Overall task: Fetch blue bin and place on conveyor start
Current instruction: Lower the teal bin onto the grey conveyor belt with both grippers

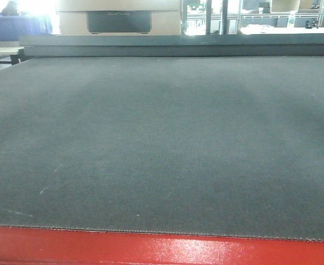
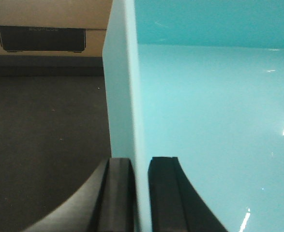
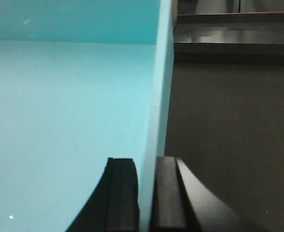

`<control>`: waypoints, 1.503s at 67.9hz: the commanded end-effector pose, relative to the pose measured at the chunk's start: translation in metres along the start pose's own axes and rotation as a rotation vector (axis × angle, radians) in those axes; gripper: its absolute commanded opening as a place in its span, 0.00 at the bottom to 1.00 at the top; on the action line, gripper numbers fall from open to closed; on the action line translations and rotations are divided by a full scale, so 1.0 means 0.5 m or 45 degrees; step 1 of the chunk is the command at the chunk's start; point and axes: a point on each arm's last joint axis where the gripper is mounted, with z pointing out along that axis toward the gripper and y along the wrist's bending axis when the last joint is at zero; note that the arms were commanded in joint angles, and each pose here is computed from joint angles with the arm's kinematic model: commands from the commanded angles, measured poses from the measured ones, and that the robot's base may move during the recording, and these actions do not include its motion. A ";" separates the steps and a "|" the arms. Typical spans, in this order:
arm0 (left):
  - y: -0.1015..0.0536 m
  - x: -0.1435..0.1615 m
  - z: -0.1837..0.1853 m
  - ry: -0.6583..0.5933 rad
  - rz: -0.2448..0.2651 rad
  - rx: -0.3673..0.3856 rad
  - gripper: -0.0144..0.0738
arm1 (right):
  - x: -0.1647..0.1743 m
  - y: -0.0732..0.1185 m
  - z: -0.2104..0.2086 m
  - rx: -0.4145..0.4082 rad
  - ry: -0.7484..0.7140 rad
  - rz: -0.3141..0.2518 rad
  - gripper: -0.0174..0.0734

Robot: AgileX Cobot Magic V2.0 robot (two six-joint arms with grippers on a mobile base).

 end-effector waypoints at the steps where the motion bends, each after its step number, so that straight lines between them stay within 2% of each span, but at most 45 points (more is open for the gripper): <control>1: -0.007 -0.016 -0.018 -0.063 -0.029 0.035 0.04 | -0.019 -0.001 -0.011 -0.003 -0.110 -0.011 0.02; 41: -0.007 -0.016 -0.018 -0.063 -0.029 0.035 0.04 | -0.020 0.000 -0.011 -0.005 -0.113 -0.009 0.02; 48: -0.007 -0.012 -0.017 -0.033 -0.028 0.030 0.04 | -0.009 -0.001 -0.011 -0.002 -0.039 -0.007 0.02; 54: -0.004 0.004 -0.018 0.080 -0.027 0.013 0.04 | 0.009 -0.002 -0.009 0.004 0.084 -0.007 0.02; 63: 0.002 0.057 0.000 0.283 -0.024 -0.017 0.04 | 0.049 -0.009 0.017 0.022 0.303 0.000 0.02; 68: 0.006 0.091 0.019 0.336 -0.023 -0.024 0.04 | 0.078 -0.016 0.041 0.033 0.383 0.008 0.02; 86: 0.024 0.247 0.090 0.370 -0.020 -0.025 0.04 | 0.219 -0.053 0.157 0.086 0.592 0.047 0.02; 96: 0.031 0.317 0.109 0.409 -0.025 -0.027 0.04 | 0.295 -0.071 0.201 0.114 0.717 0.065 0.02; 102: 0.034 0.343 0.125 0.475 -0.027 -0.036 0.04 | 0.316 -0.076 0.217 0.122 0.753 0.069 0.02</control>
